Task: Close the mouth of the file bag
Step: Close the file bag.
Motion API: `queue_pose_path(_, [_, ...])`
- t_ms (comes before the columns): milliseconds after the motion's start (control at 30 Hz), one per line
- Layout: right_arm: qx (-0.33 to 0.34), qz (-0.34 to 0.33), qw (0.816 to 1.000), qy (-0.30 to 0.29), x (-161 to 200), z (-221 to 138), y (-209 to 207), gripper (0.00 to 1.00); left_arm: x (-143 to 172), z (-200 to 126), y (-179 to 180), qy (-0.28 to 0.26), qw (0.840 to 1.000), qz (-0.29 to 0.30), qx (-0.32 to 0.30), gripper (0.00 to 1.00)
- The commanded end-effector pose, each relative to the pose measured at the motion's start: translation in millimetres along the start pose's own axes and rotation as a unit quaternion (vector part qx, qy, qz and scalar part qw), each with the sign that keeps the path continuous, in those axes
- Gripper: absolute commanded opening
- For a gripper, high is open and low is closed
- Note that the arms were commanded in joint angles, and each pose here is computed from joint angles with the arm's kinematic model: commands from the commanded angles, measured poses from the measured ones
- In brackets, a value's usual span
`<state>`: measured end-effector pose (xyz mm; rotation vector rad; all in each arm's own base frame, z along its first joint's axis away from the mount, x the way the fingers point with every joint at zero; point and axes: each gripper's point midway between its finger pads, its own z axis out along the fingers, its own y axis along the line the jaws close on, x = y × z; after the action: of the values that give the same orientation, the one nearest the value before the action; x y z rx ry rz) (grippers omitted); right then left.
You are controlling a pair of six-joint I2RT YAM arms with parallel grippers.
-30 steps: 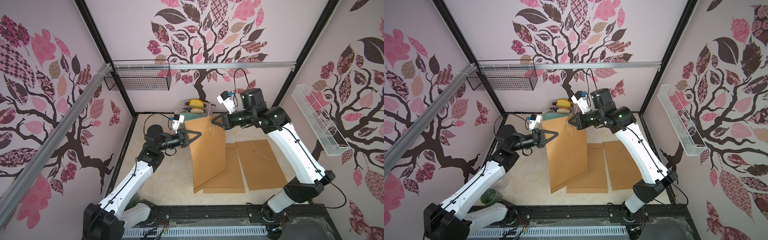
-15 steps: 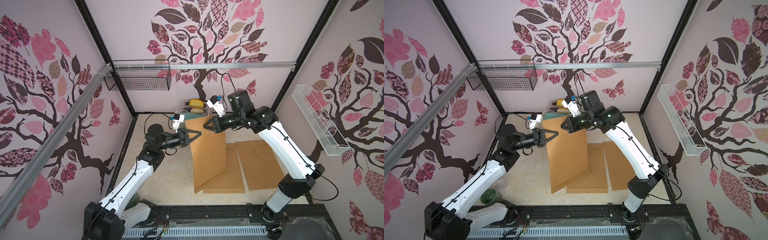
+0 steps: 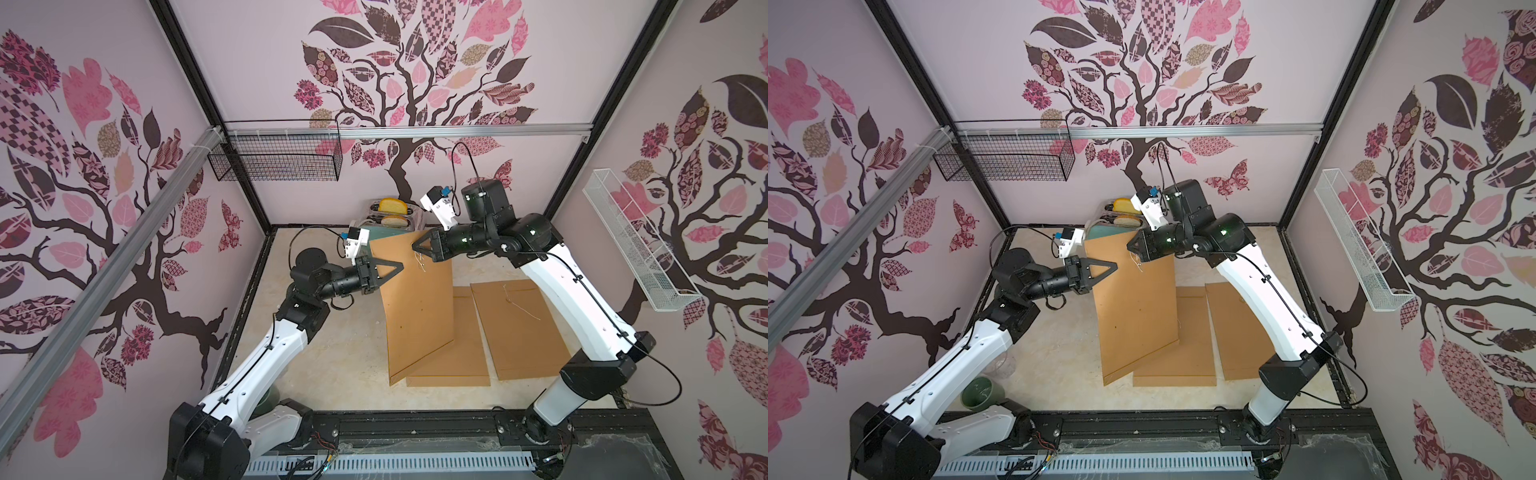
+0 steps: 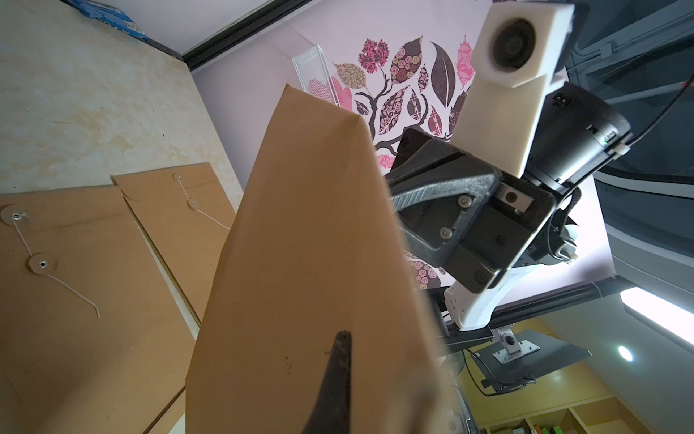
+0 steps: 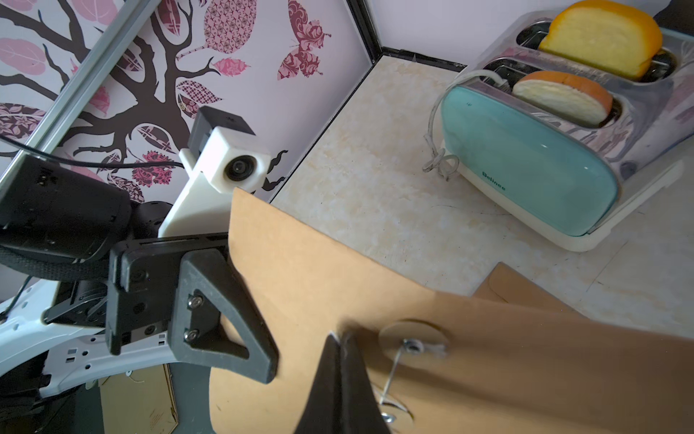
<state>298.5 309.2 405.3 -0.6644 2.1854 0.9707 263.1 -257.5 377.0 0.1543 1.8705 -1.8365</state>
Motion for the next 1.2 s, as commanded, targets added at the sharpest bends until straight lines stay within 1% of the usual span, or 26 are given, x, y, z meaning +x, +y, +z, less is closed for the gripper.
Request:
queue_pose_path(0, [-0.003,-0.006,0.999,-0.032,-18,-10,4,0.00,0,-4,-20,-0.003,0.999,0.029,0.023,0.00])
queue_pose_path(133, [-0.022,-0.004,0.999,-0.034,-27,-6,9,0.00,2,-4,-19,0.001,0.999,0.027,0.028,0.00])
queue_pose_path(233, [-0.008,-0.012,1.000,-0.026,-28,-3,3,0.00,3,-5,-24,0.002,0.999,0.024,0.041,0.00])
queue_pose_path(333, [0.004,-0.014,0.999,-0.034,-27,-4,-4,0.00,5,-7,-26,-0.001,0.999,0.026,0.041,0.00])
queue_pose_path(433, [-0.013,-0.010,0.999,-0.037,-26,-4,-1,0.00,5,-8,-26,-0.002,0.999,0.025,0.038,0.00])
queue_pose_path(533, [-0.057,-0.010,0.998,-0.029,-18,-2,18,0.00,2,-6,-23,-0.004,0.999,0.021,0.035,0.00])
queue_pose_path(633, [-0.072,-0.013,0.997,-0.025,-10,-2,30,0.00,-1,-3,-21,-0.007,0.999,0.016,0.032,0.00])
queue_pose_path(733, [-0.090,0.003,0.996,-0.018,2,-1,34,0.00,-5,-2,-21,-0.011,0.999,0.013,0.032,0.00])
queue_pose_path(933, [-0.102,0.021,0.994,-0.010,28,2,32,0.00,-9,-3,-27,-0.019,0.999,0.012,0.037,0.00])
queue_pose_path(1067, [-0.117,0.035,0.992,-0.016,38,3,34,0.00,-11,-3,-29,-0.027,0.998,-0.002,0.053,0.00])
queue_pose_path(1167, [-0.116,0.036,0.993,-0.013,46,7,37,0.00,-11,-2,-30,-0.027,0.998,-0.006,0.059,0.00])
